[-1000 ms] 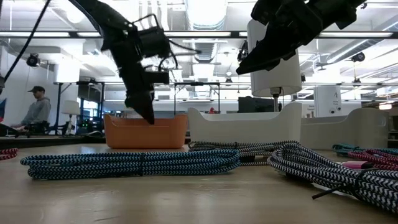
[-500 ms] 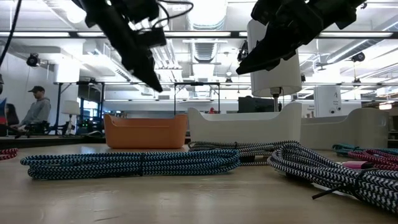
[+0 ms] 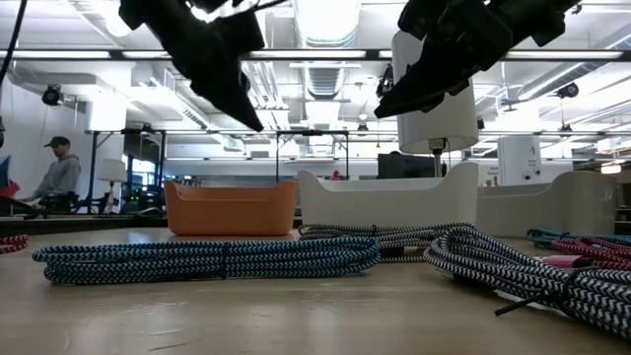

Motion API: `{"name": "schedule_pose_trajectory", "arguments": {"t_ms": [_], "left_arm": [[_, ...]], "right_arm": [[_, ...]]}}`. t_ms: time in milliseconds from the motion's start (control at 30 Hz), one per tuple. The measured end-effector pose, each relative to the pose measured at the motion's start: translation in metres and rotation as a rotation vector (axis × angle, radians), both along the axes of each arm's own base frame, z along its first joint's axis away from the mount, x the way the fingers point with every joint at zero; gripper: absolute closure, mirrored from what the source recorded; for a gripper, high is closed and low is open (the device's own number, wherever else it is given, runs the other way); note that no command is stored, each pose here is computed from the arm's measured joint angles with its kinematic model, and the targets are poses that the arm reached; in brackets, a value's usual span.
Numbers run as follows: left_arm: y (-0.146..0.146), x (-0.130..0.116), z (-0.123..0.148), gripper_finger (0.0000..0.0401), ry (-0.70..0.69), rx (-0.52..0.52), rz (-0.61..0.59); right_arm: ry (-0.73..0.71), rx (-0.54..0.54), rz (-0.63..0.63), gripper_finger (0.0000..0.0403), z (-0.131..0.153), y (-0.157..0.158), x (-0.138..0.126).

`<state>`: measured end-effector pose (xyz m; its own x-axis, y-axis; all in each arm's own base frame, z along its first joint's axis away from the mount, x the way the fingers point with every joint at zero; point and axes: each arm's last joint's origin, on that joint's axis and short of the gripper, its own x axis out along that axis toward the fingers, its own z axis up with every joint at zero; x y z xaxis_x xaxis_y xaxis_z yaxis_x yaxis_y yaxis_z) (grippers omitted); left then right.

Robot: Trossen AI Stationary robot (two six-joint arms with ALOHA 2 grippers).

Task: Pick & Place USB Port
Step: Put the bottom blue charger cable into the orange bin

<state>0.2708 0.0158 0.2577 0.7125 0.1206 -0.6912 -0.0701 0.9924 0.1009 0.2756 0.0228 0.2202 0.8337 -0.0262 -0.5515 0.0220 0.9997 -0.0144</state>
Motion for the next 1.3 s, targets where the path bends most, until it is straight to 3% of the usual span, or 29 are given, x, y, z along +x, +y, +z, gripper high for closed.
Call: {"name": "schedule_pose_trajectory", "arguments": {"t_ms": [233, 633, 1300], "left_arm": [[-0.027, 0.004, 0.002, 0.0275, -0.051, -0.104, -0.085], [-0.063, 0.006, 0.000, 0.0275, -0.067, -0.232, -0.101], [-0.140, 0.018, -0.049, 0.0275, 0.070, -0.393, -0.168]], "right_arm": [[0.000, 0.000, 0.000, 0.0213, 0.000, 0.000, 0.000], [0.000, 0.000, 0.000, 0.0213, 0.000, 0.000, 0.000], [0.000, -0.002, 0.002, 0.0213, 0.000, 0.000, 0.000]]}}
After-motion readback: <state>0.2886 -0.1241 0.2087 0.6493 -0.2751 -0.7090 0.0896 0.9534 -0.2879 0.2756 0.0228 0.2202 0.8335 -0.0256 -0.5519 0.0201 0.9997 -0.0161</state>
